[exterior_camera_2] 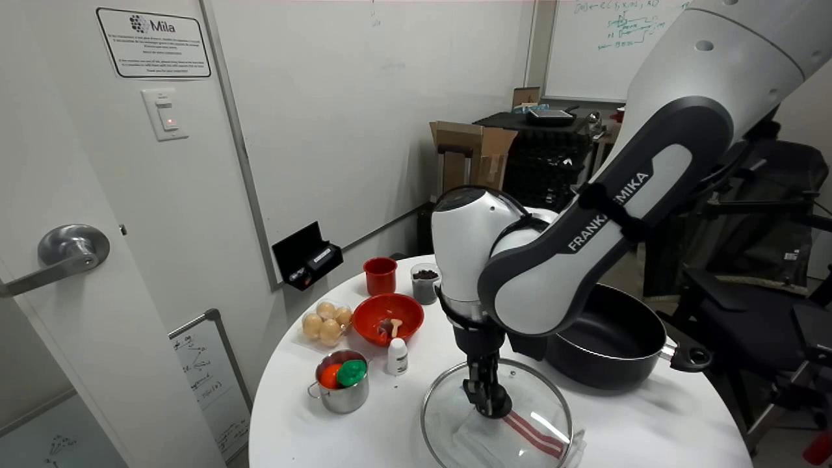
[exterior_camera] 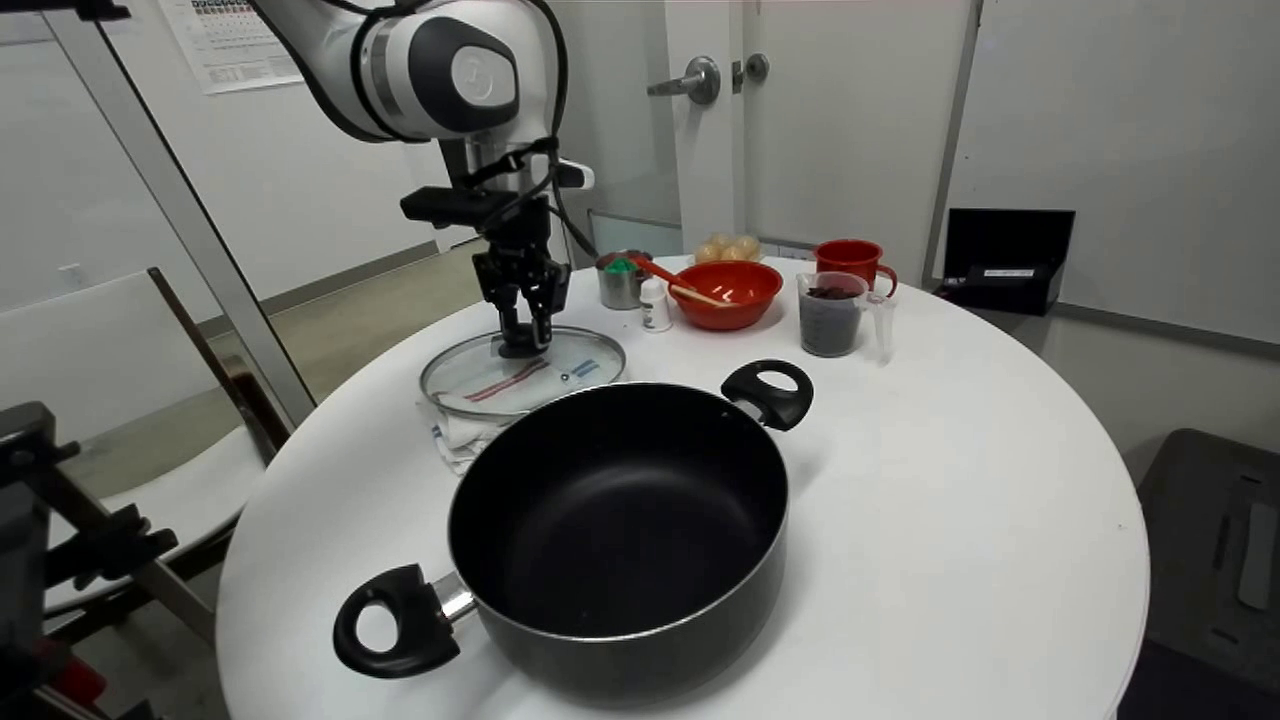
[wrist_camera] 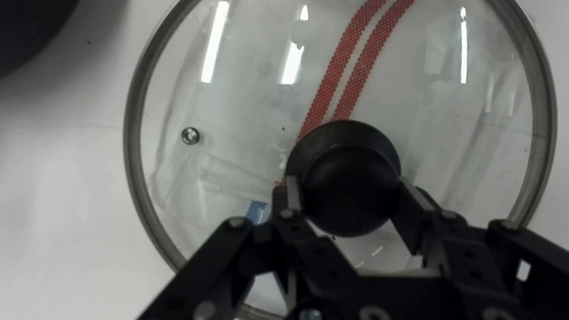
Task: Cover the pot with the lid
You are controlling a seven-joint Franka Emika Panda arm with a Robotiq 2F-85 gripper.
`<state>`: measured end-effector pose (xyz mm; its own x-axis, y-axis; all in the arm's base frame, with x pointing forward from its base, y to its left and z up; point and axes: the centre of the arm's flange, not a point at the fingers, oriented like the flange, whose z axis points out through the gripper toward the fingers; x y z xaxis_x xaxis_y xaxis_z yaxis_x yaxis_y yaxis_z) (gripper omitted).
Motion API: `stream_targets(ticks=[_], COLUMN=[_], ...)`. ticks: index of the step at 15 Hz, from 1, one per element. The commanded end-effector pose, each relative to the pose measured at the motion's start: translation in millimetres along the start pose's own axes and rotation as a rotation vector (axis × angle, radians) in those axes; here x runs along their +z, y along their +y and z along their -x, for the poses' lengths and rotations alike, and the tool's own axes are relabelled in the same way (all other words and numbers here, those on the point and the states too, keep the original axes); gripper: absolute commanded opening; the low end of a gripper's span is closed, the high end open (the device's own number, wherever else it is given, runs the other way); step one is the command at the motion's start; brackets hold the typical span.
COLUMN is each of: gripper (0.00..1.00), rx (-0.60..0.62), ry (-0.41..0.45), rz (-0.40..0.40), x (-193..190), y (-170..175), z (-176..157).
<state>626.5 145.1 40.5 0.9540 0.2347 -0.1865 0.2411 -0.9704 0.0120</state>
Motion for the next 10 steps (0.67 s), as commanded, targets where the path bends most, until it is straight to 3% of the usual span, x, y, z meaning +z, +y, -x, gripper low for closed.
stream_targets(ticks=[1,10], gripper=[0.26,0.26], rx=[0.033,0.152], ry=[0.044,0.112], rz=[0.037,0.073], x=[-29,-60], y=[-4,28], z=[25,70])
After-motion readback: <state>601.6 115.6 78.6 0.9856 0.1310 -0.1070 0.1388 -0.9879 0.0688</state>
